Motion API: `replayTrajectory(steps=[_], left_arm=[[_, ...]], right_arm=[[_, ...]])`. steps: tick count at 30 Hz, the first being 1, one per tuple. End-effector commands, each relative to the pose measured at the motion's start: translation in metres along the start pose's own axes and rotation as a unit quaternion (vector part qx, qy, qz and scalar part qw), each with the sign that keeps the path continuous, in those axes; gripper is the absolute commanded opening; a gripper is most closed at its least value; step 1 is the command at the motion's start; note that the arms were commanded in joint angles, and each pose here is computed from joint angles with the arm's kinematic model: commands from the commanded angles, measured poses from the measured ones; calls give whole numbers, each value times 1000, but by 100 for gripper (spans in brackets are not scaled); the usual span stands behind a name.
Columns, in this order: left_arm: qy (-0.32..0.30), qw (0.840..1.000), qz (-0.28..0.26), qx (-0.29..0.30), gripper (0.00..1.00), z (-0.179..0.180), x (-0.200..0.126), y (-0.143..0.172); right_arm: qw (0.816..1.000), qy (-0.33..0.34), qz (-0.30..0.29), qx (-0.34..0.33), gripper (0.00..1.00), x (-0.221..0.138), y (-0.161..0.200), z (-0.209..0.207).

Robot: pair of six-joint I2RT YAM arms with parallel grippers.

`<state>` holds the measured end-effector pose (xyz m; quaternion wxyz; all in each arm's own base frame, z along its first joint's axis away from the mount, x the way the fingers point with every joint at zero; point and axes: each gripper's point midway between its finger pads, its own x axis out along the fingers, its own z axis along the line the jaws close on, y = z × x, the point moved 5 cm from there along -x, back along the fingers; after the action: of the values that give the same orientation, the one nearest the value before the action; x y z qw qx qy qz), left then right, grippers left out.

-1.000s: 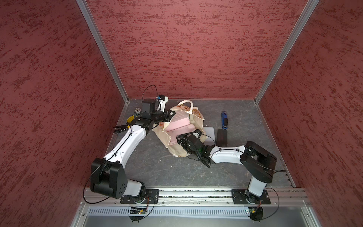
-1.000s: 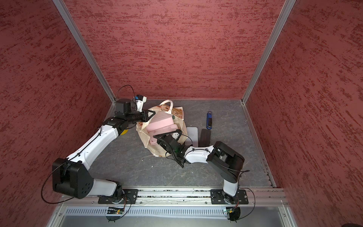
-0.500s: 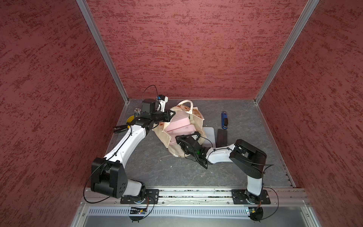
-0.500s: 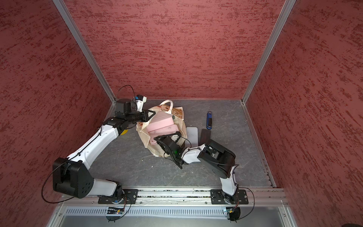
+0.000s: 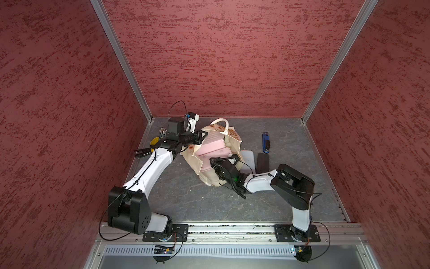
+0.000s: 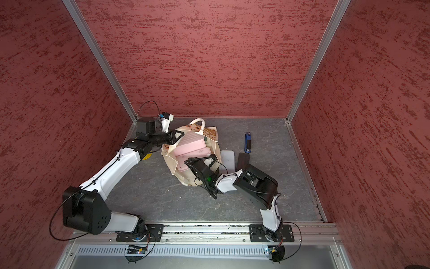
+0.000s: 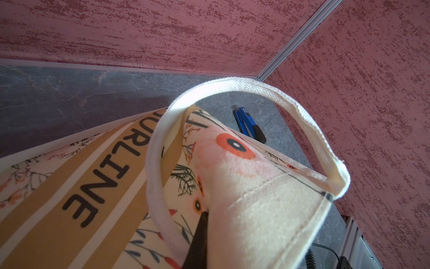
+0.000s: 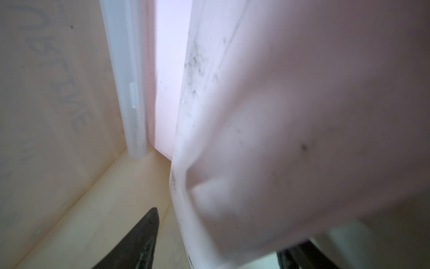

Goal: Take out the pencil case from the canvas bag
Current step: Pick up the pencil case from the canvas bag.

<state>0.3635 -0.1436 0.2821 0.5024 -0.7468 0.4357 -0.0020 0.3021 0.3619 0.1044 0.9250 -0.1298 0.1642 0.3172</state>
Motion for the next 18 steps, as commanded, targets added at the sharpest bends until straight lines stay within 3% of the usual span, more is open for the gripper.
replayTrajectory(steps=[1, 12, 18], left_arm=[[19, 1000, -1, -1, 0, -4, 1, -1], [19, 1000, 2, -2, 0, -3, 2, -1], [18, 1000, 1, -2, 0, -2, 2, -1]], right_arm=[[1000, -15, -17, 12, 75, 8, -8, 2], [997, -68, -26, -12, 66, 6, -16, 29], [998, -63, -27, 4, 63, 7, -16, 19]])
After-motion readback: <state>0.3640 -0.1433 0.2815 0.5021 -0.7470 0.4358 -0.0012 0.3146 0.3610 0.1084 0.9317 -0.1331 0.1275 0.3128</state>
